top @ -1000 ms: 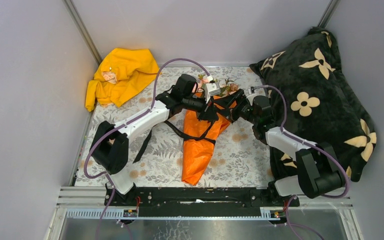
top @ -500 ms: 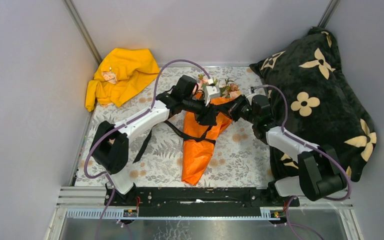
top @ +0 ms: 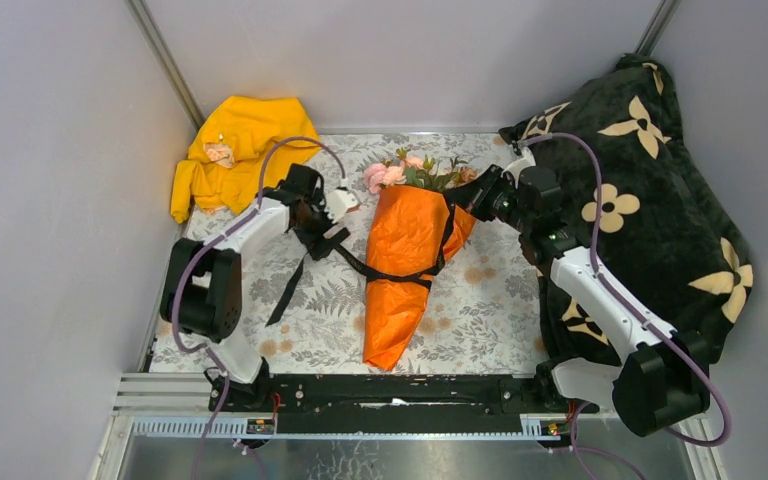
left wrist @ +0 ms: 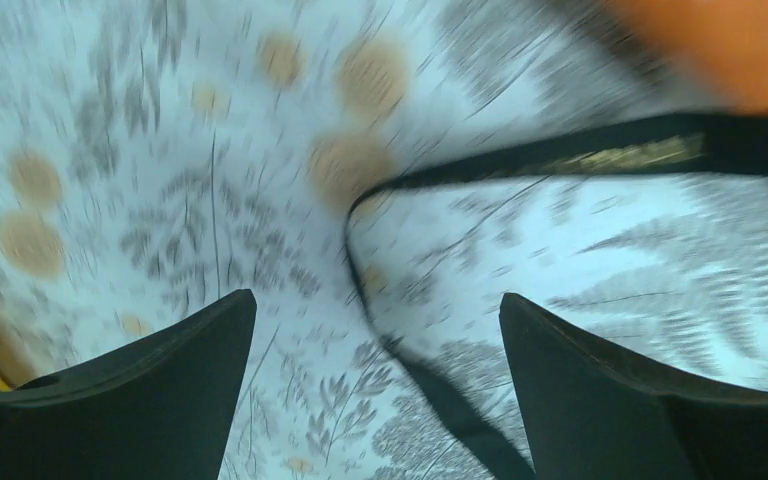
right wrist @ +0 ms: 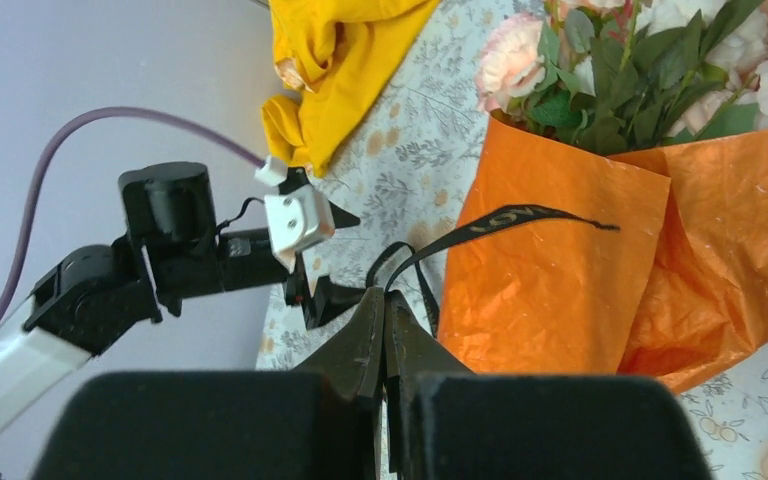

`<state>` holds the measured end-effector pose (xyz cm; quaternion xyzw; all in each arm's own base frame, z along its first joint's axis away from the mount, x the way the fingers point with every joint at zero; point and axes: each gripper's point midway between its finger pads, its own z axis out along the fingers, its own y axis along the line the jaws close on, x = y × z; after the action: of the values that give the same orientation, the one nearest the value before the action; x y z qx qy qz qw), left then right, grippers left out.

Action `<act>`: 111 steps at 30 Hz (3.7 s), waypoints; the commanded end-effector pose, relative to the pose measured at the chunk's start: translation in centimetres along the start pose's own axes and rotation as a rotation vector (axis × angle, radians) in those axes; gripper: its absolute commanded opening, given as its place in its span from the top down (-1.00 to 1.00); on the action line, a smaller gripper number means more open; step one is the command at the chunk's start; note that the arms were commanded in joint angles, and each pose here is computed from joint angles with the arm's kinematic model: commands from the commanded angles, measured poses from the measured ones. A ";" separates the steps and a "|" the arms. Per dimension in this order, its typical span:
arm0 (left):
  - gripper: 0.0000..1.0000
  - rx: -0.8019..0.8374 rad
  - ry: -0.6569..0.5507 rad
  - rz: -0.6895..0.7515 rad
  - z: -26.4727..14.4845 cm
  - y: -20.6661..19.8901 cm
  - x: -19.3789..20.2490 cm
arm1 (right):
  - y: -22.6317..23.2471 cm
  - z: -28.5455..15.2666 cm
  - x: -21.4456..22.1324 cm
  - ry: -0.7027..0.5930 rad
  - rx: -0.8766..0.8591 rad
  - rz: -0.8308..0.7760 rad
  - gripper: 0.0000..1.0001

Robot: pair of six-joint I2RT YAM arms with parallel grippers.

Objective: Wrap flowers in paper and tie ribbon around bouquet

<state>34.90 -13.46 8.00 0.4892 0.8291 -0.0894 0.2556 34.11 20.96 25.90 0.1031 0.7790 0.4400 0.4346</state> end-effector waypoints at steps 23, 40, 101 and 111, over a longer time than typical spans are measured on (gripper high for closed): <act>1.00 -0.114 0.072 -0.189 0.9 2.9 6.6 | 5.9 -1.6 -3.8 0.026 -0.084 -0.311 1.00; 1.00 0.125 -0.198 -0.049 -5.2 -8.1 -7.0 | 11.9 3.7 -0.2 0.153 -0.194 -0.411 1.00; 1.00 0.132 -0.355 0.039 -20.0 -13.0 -12.1 | -10.2 -7.8 11.4 0.382 0.562 -0.176 1.00; 1.00 0.194 -0.455 0.081 -24.1 -17.0 -12.1 | -12.7 -11.3 10.7 0.404 0.802 -0.276 -0.61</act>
<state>18.98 -22.10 32.77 0.5206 0.7109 -0.2414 0.4066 21.07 15.19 9.82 0.0620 0.9659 0.1235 0.2189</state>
